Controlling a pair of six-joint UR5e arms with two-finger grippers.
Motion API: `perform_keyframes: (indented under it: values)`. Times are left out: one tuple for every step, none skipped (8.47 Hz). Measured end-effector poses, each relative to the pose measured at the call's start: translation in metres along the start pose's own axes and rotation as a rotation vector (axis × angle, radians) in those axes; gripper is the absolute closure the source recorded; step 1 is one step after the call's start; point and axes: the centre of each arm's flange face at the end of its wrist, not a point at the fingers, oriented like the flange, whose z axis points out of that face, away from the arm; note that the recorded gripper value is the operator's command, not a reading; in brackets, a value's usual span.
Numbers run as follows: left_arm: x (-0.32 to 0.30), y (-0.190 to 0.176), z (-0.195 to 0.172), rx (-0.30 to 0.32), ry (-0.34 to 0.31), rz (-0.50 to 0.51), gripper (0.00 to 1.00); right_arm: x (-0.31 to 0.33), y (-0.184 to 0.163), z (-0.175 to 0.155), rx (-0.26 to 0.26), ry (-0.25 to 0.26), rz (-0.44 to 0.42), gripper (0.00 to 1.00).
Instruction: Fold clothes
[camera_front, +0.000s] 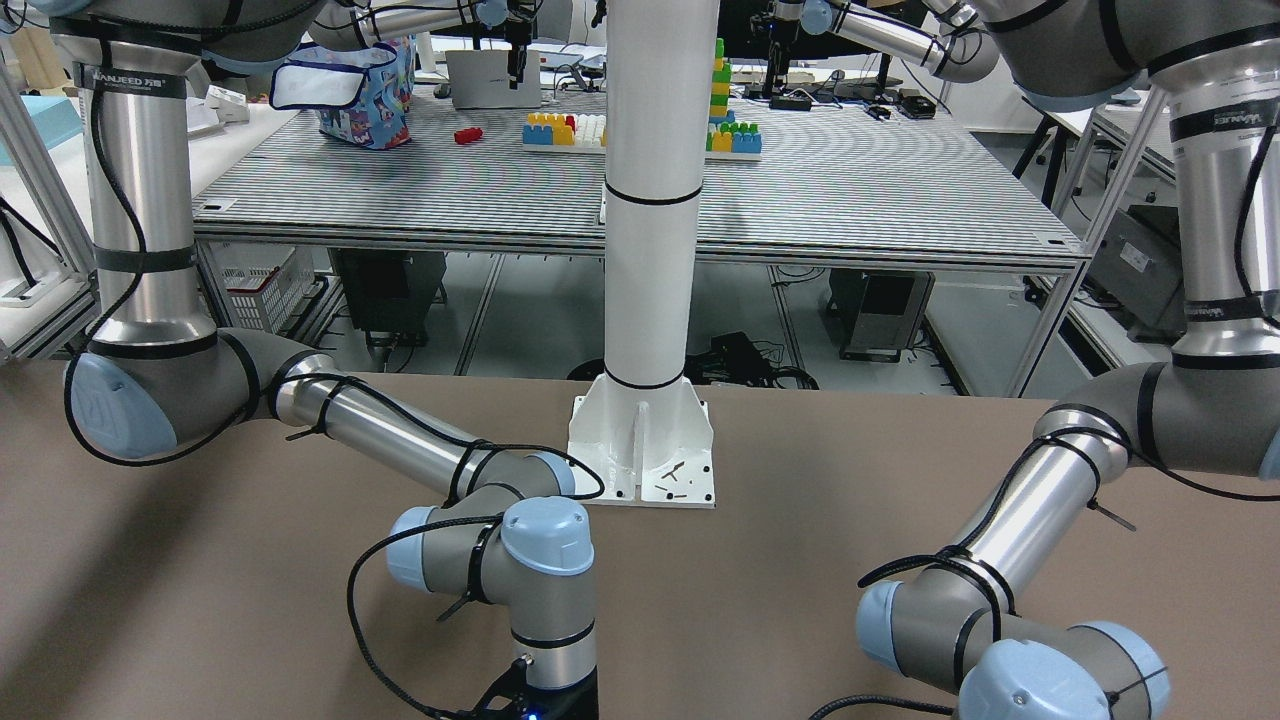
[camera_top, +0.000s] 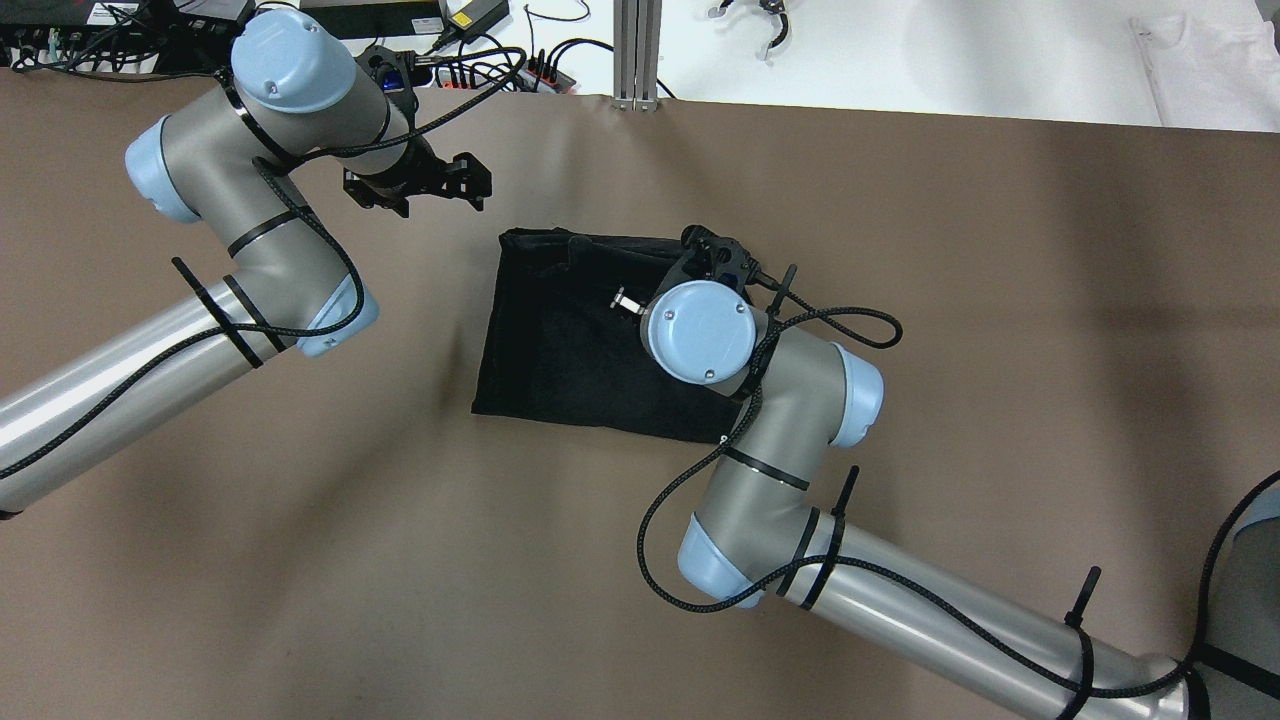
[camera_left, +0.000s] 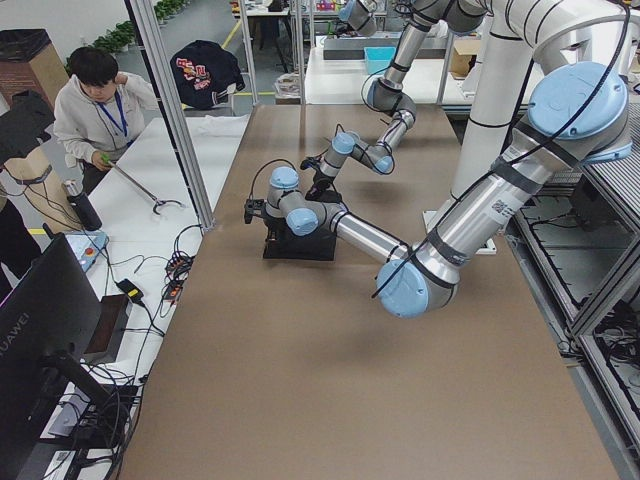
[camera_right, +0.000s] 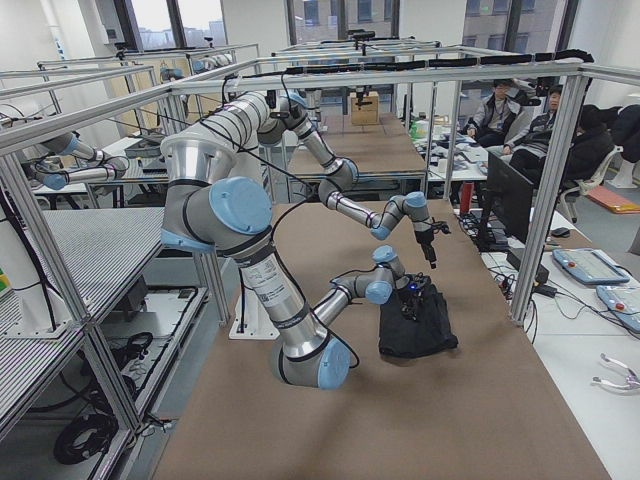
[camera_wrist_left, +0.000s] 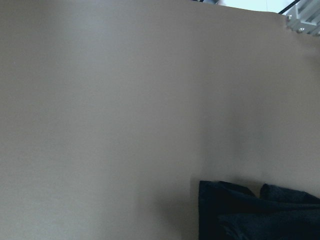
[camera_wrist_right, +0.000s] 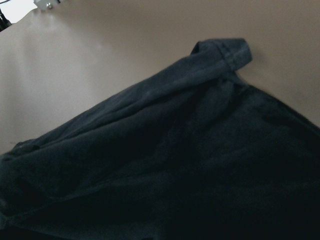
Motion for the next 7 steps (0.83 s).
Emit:
perform_keyframes:
  values:
    - [-0.006,0.003,-0.001,0.002,0.009,0.004,0.0,-0.009,0.018,0.007,0.003,0.007,-0.008,1.0]
    - [-0.012,0.007,-0.003,0.003,0.015,0.006,0.0,-0.023,0.028,0.016,0.008,0.018,-0.017,1.0]
    - [-0.016,0.009,-0.005,0.004,0.019,0.007,0.0,-0.037,0.032,0.022,0.022,0.022,-0.029,1.0]
    - [-0.018,0.01,-0.008,0.006,0.023,0.008,0.0,-0.047,0.029,0.025,0.044,0.016,-0.04,1.0]
    - [-0.022,0.01,-0.011,0.008,0.027,0.007,0.0,-0.051,0.023,0.03,0.068,0.007,-0.052,1.0]
    - [-0.029,0.012,-0.016,0.011,0.029,0.006,0.0,-0.051,0.012,0.044,0.099,-0.001,-0.064,1.0]
    - [-0.037,0.014,-0.021,0.016,0.031,0.005,0.0,-0.05,-0.005,0.061,0.146,0.004,-0.083,1.0]
